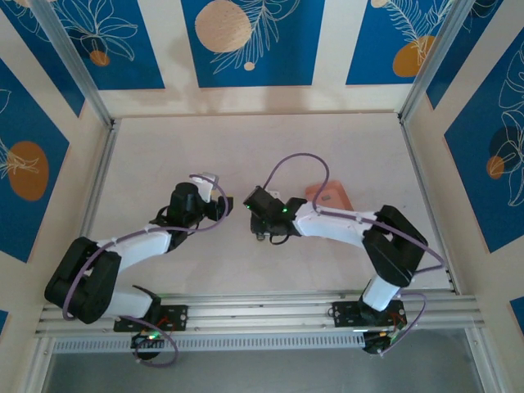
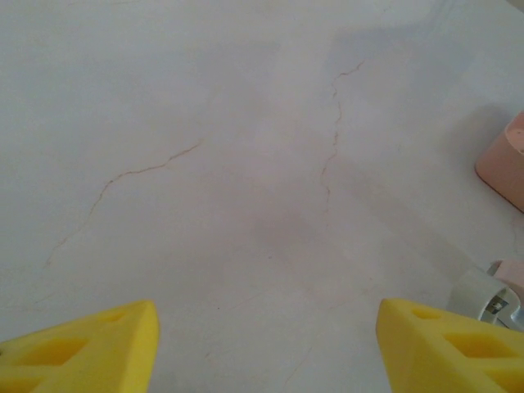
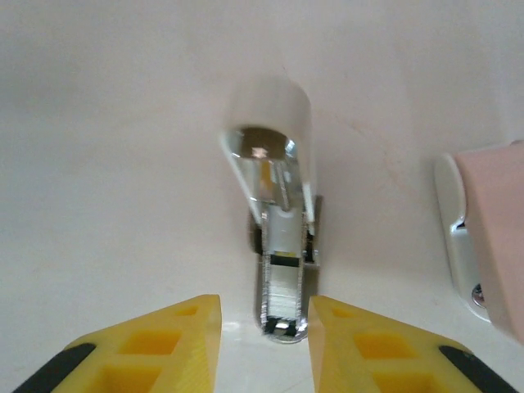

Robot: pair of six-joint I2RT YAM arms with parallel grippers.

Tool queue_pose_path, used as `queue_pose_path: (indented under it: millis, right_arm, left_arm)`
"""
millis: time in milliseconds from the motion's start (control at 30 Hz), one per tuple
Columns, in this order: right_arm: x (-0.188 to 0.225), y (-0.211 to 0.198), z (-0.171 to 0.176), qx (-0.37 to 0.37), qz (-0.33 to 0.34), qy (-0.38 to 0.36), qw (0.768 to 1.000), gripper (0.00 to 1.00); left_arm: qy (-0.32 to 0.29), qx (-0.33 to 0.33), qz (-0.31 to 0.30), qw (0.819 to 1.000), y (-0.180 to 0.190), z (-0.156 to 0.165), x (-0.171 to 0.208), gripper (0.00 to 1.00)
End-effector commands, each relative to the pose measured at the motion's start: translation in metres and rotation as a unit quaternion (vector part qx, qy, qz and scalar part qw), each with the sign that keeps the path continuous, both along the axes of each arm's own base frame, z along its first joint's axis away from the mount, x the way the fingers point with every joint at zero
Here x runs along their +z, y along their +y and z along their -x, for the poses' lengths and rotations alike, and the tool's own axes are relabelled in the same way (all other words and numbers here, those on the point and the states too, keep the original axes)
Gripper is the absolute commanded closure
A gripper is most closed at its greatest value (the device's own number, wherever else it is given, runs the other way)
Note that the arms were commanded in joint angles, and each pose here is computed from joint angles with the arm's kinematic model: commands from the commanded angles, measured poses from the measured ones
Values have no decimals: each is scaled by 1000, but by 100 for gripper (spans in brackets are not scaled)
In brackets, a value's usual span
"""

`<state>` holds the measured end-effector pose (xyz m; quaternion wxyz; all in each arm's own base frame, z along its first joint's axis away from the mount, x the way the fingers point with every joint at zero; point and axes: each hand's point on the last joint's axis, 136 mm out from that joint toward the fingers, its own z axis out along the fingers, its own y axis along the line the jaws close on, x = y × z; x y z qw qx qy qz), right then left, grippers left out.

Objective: Load the staples into the stapler

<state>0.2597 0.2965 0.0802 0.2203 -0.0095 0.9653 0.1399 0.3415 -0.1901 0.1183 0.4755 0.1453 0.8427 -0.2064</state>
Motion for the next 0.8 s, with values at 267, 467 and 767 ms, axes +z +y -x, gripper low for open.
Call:
queue_pose_path:
  millis: [267,467,767]
  right_arm:
    - [2,-5,-8,-41,-113,33,992,67]
    - [-25,-15,-3,-72,-101,75,989,68]
    - [-53,-9,6,-65,-114,100,986,72]
  left_arm:
    - [12,3,54,998,-3,5,0,31]
    - [21,-4,66,998,-8,2,-10,31]
    - [25,-6,88,996,-14,1,-9,32]
